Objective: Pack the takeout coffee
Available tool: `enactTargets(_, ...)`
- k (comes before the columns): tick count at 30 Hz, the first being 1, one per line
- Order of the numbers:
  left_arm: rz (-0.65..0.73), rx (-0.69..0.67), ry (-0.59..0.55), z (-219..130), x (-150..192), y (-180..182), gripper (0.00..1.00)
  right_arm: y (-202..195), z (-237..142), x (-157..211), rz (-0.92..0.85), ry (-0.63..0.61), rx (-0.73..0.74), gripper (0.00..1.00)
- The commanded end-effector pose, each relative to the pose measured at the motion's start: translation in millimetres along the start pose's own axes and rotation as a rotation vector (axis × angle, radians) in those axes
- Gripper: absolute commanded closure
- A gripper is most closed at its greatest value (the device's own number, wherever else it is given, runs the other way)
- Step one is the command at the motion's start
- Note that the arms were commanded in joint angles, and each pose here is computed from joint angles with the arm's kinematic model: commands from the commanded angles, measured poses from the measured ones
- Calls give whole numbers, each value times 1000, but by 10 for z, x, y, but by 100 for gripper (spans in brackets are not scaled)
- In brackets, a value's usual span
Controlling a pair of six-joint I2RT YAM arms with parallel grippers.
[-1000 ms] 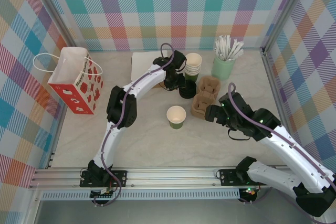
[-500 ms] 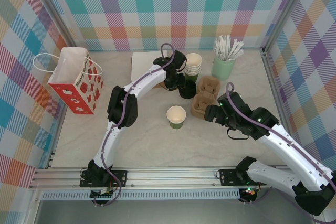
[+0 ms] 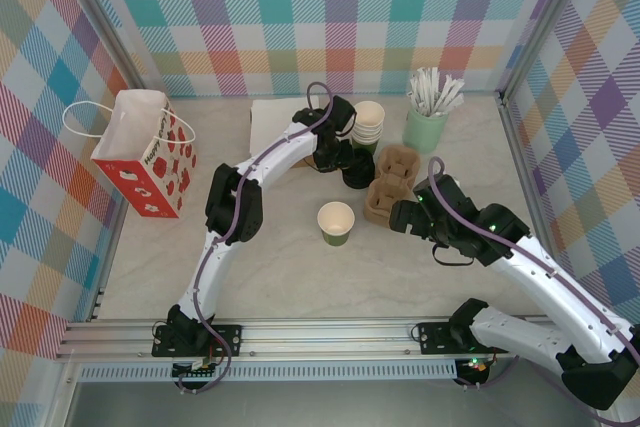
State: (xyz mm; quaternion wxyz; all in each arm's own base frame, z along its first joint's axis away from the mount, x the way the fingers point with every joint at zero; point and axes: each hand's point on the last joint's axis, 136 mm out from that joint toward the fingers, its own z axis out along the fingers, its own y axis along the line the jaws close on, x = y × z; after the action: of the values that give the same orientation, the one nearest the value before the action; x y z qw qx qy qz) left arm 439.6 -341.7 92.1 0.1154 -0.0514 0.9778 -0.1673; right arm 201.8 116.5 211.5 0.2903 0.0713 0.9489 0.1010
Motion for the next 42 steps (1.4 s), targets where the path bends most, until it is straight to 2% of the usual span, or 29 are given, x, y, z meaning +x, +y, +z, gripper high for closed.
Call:
enactTargets(1,34,7,-31,-220,-45,-70,87,-16,-65,-49,-39,-13,12,2)
enactTargets(15,69,15,-55,-424,-106,-57,87,28,-9,-17,-92,20,7,1)
enactTargets(26,74,99,-86,-653,-193,-165,89,153,49,-4,-77,61,-90,0)
enactTargets(32,94,127,-131,-900,-246,-186,90,322,-1,-117,-73,38,-246,0)
enactTargets(37,124,177,-207,-1271,-231,-177,92,615,-198,-344,-71,-54,-508,0)
enactTargets(42,128,269,-274,-1646,-57,-155,93,939,-378,-565,-89,-131,-710,0)
